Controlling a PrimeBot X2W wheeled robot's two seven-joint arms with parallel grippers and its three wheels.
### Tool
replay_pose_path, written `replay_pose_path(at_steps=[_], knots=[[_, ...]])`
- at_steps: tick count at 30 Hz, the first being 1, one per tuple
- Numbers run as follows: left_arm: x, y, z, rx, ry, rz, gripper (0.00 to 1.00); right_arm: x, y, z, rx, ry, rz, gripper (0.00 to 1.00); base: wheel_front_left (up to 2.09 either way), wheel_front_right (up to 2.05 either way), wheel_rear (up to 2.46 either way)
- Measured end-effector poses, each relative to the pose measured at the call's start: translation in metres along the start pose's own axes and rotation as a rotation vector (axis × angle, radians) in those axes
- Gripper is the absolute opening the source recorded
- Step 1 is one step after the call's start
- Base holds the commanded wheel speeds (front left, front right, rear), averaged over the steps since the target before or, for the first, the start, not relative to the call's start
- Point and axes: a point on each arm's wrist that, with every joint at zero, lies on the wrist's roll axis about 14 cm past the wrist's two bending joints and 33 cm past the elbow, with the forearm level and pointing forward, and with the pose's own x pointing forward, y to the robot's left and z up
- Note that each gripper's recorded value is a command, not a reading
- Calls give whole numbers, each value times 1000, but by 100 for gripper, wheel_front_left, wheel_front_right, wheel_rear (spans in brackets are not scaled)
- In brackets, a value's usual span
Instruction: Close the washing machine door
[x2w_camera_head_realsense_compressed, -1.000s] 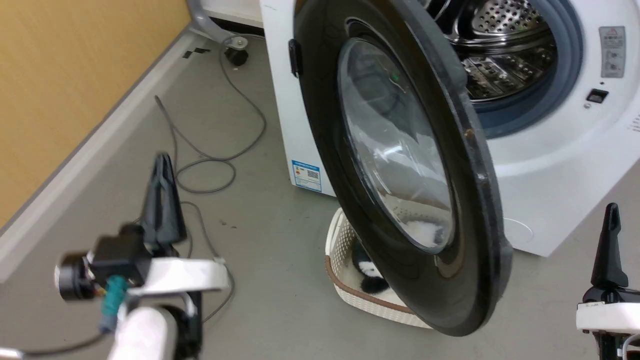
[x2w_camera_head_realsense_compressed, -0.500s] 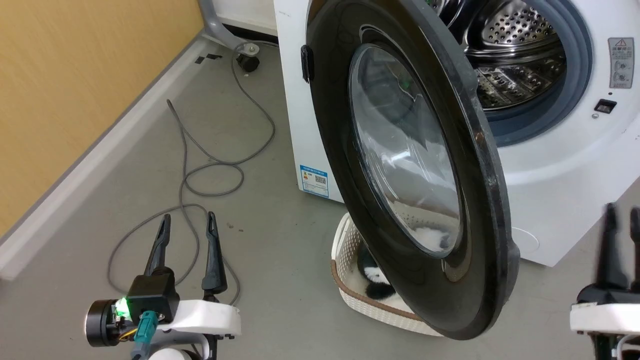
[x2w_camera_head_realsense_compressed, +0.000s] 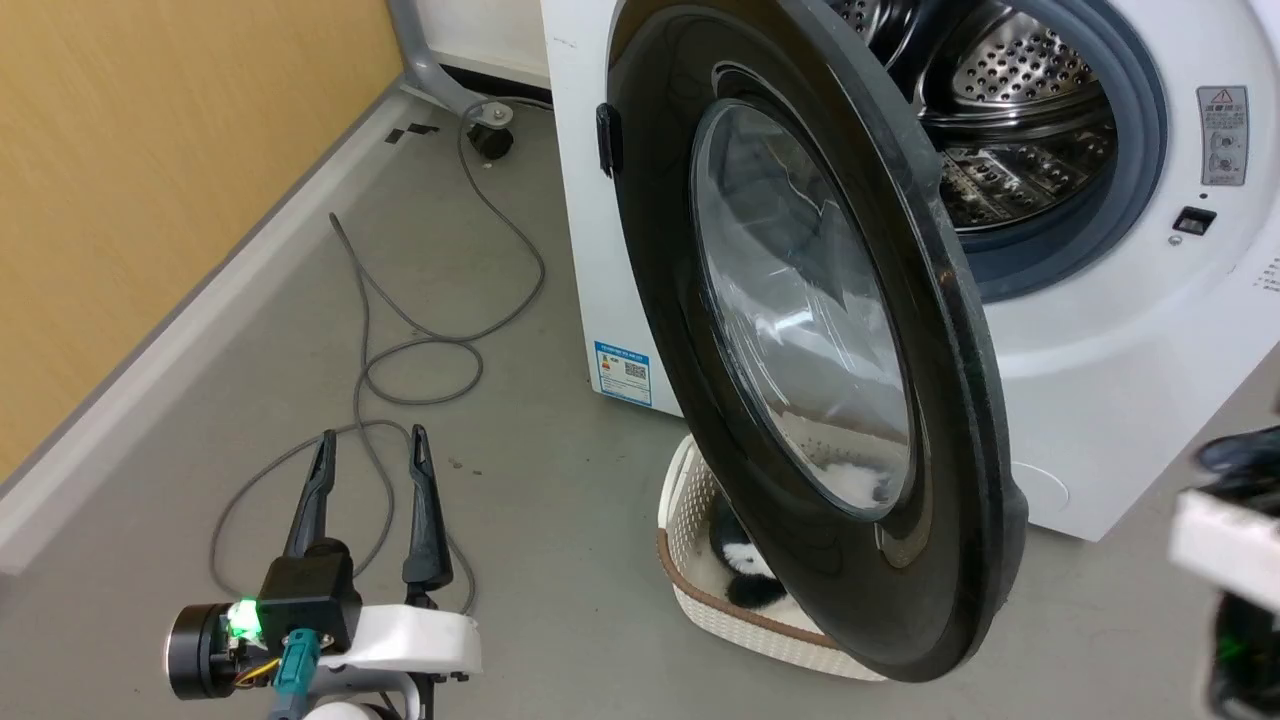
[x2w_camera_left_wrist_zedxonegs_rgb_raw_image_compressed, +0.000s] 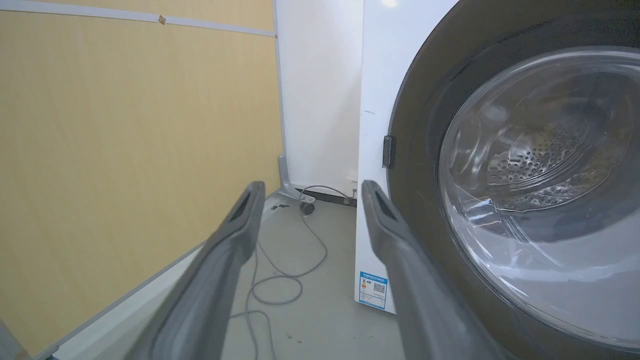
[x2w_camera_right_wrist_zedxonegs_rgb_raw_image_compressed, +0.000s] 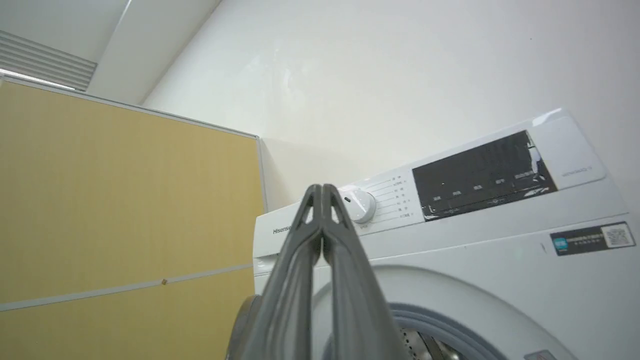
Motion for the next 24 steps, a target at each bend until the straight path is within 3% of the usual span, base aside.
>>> replay_pose_path(at_steps=[6,12,19,24], knots=[[-2,1,5,5,-16,4,100,0,71,7,150,-6,223,0,0,0,0],[-3,3,8,10,-25,15,100,-33,120,-24,229,174,427,0,0,0,0],[-3,1,7,16,-24,11,100,-82,131,-72,210,411,525,0,0,0,0],[0,-4,6,17,-22,1,100,-111,122,-96,184,535,525,0,0,0,0]])
